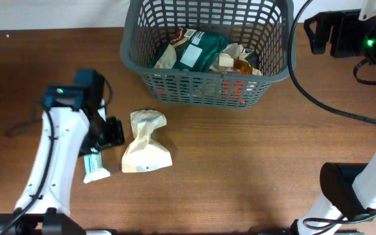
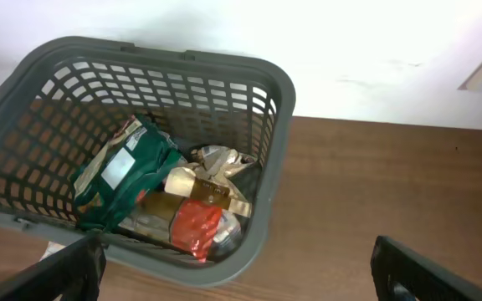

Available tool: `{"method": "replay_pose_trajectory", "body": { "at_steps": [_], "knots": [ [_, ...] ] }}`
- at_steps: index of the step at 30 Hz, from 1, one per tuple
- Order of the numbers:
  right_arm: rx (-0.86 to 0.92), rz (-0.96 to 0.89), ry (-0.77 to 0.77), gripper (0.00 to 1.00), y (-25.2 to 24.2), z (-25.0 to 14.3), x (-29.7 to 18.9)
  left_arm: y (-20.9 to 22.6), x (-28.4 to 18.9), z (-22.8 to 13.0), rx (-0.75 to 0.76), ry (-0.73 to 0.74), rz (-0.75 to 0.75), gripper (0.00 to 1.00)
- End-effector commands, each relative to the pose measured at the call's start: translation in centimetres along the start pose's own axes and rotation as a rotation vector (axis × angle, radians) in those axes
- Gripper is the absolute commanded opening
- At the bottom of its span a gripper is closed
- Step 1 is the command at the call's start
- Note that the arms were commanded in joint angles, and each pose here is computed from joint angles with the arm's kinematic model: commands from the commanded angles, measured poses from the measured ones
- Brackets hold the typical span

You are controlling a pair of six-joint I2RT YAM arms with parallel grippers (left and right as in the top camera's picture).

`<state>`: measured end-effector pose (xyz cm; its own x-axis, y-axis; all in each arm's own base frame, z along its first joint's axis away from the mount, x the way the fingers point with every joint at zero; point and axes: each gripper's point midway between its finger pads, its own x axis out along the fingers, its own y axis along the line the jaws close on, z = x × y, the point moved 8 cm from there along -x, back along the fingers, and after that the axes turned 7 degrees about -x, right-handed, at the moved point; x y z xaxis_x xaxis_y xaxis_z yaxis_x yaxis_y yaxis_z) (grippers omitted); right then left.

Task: Pack container
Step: 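Move the left gripper down to the mint-green tissue pack and grasp it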

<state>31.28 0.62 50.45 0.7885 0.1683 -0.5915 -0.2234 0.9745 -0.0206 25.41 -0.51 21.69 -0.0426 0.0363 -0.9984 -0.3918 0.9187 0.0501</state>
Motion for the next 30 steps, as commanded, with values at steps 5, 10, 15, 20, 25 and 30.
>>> {"method": "replay_pose_trajectory", "body": {
  "at_steps": [5, 10, 15, 20, 25, 30],
  "knots": [
    [0.008, -0.01, 0.011, 0.99, 0.0, -0.1, 0.1, 1.8, 3.5, -2.0, -0.107, -0.074, 0.088, 0.74],
    [0.027, -0.01, 0.011, 0.99, 0.0, -0.1, 0.1, 2.7, 4.8, -2.2, -0.177, -0.168, 0.132, 0.77],
    [0.034, -0.01, 0.011, 0.99, 0.0, -0.1, 0.1, 2.8, 6.9, -2.6, -0.204, -0.199, 0.114, 0.77],
    [0.034, -0.002, 0.01, 0.99, 0.1, -0.1, 0.1, 2.9, 9.2, -3.0, -0.204, -0.205, 0.109, 0.79],
    [0.034, -0.002, 0.01, 0.99, 0.1, -0.1, 0.1, 2.8, 9.8, -2.7, -0.147, -0.232, 0.098, 0.8],
    [0.034, -0.002, 0.01, 0.99, 0.1, -0.1, 0.1, 2.8, 9.7, -2.2, -0.112, -0.252, 0.092, 0.8]
  ]
}}
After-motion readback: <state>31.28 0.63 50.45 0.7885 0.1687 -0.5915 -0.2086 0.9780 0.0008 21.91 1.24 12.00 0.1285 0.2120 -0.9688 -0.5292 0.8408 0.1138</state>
